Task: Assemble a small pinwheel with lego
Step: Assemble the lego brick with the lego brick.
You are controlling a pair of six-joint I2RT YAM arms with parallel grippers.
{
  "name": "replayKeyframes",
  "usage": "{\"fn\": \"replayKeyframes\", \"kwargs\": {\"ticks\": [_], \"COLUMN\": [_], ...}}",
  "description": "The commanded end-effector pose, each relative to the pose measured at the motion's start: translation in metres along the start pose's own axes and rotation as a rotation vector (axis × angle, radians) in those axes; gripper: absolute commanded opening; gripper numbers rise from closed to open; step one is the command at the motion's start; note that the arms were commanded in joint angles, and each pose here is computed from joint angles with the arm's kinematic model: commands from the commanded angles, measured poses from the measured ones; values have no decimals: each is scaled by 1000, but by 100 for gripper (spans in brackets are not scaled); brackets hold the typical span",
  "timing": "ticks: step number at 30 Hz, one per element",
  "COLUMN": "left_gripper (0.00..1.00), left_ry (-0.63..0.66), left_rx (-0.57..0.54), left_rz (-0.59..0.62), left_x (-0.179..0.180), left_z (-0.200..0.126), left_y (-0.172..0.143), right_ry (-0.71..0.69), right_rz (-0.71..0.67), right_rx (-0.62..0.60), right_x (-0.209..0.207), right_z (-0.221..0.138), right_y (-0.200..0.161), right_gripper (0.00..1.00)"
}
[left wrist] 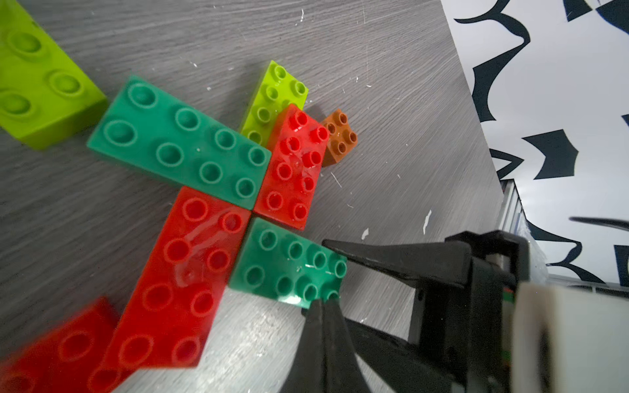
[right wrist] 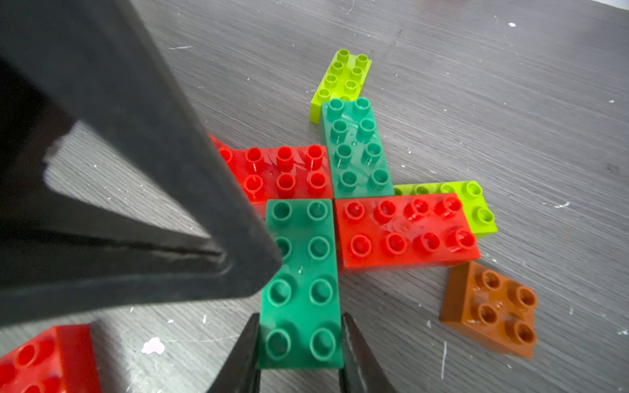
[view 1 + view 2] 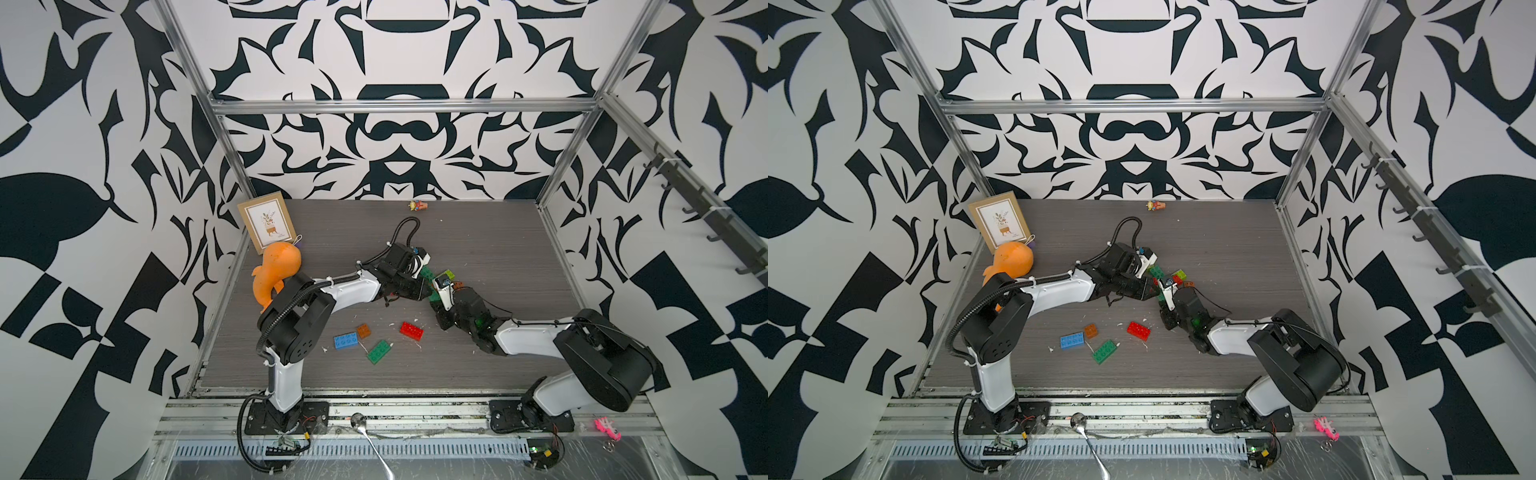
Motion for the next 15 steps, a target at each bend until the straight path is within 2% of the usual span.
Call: {"fn": "replayKeyframes", "kwargs": {"ticks": [1, 15], "left_gripper": [4, 3], "left_ry": [20, 128], "left_rx": [-16, 45], "left_rz": [-9, -15], "left_x": [5, 32], "left_z": [8, 22], "left_y": [8, -4], "right_ry": [10, 16], "right_rz": [-15, -21], "right_rx": [-1, 4], "right_x": [3, 4], "right_z": [0, 0], "right_y": [6, 6], "right_gripper": [0, 0]}}
Point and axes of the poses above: each gripper's point midway between its finger pads, its own z axis out along the fingers, its own x axis along the line the jaws close on, y = z × x, the point moved 3 cm from there along -z, back along the fingers
